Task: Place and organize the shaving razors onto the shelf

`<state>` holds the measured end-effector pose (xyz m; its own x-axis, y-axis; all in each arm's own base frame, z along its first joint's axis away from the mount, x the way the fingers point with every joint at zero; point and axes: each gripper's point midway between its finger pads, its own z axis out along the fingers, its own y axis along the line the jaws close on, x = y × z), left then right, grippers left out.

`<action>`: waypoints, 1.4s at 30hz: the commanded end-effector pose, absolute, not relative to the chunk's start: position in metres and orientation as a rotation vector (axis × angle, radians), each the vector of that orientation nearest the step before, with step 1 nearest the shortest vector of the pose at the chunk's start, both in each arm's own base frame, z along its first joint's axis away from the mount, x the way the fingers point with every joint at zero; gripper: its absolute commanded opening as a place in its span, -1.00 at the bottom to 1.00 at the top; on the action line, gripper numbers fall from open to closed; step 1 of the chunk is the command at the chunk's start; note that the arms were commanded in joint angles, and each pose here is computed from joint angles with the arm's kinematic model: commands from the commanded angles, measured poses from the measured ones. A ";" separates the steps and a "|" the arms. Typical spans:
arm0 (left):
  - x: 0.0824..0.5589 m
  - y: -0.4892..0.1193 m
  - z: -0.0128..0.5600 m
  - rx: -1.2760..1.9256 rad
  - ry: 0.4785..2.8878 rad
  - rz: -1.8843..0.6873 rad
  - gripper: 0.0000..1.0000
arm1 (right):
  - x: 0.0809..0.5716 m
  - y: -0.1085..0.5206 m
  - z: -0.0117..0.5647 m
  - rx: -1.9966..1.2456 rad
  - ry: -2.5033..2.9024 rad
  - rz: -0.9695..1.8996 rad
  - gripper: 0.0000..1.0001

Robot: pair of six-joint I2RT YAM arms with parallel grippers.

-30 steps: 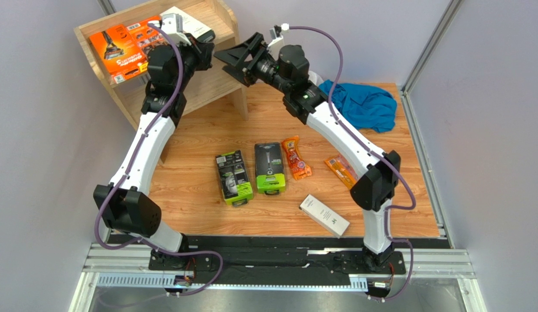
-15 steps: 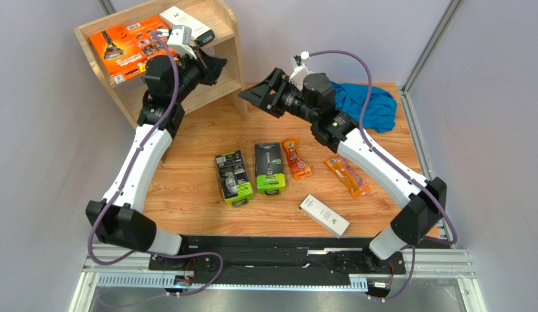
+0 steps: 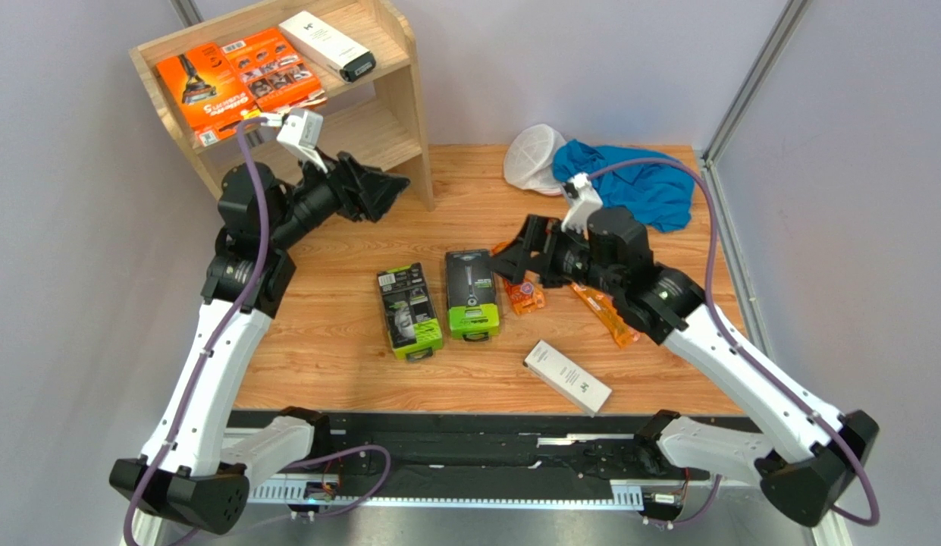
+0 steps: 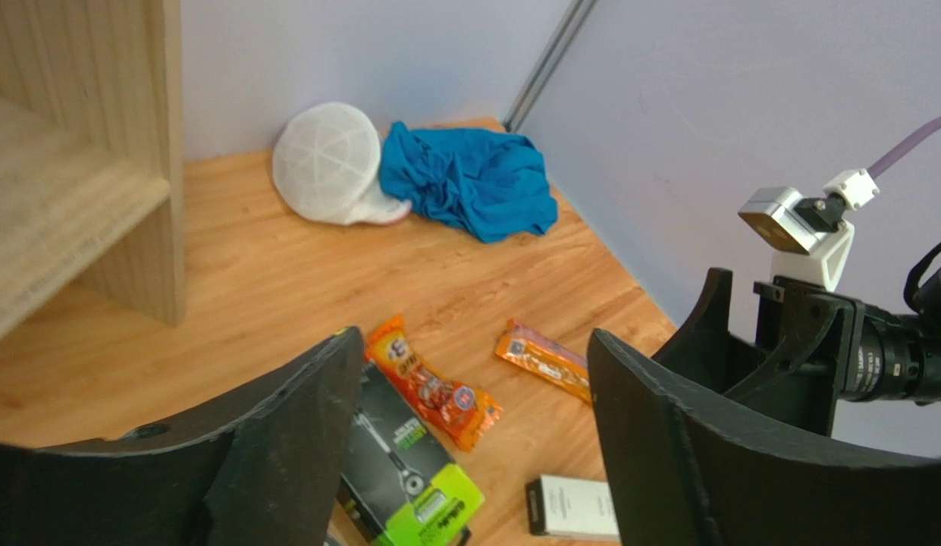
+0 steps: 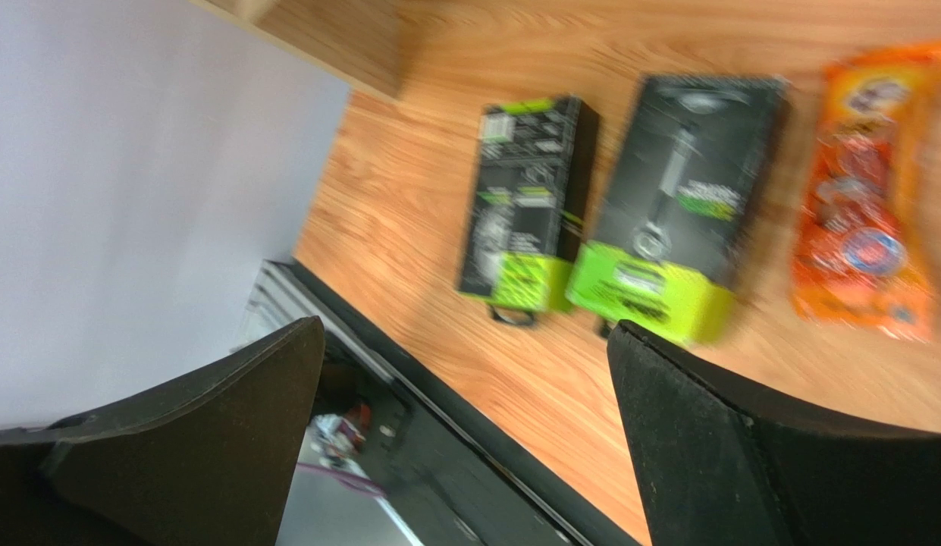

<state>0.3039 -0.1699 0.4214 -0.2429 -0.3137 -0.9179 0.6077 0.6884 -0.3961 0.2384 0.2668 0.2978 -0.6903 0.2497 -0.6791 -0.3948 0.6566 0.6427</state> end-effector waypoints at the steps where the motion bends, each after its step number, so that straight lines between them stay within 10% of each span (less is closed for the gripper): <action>1: 0.283 -0.173 0.383 0.214 1.709 -0.963 0.98 | 0.216 0.214 0.246 -0.161 2.216 0.766 1.00; 42: 0.218 -0.207 0.226 0.149 2.171 -1.228 0.98 | 0.179 0.181 0.067 -0.542 2.868 0.277 1.00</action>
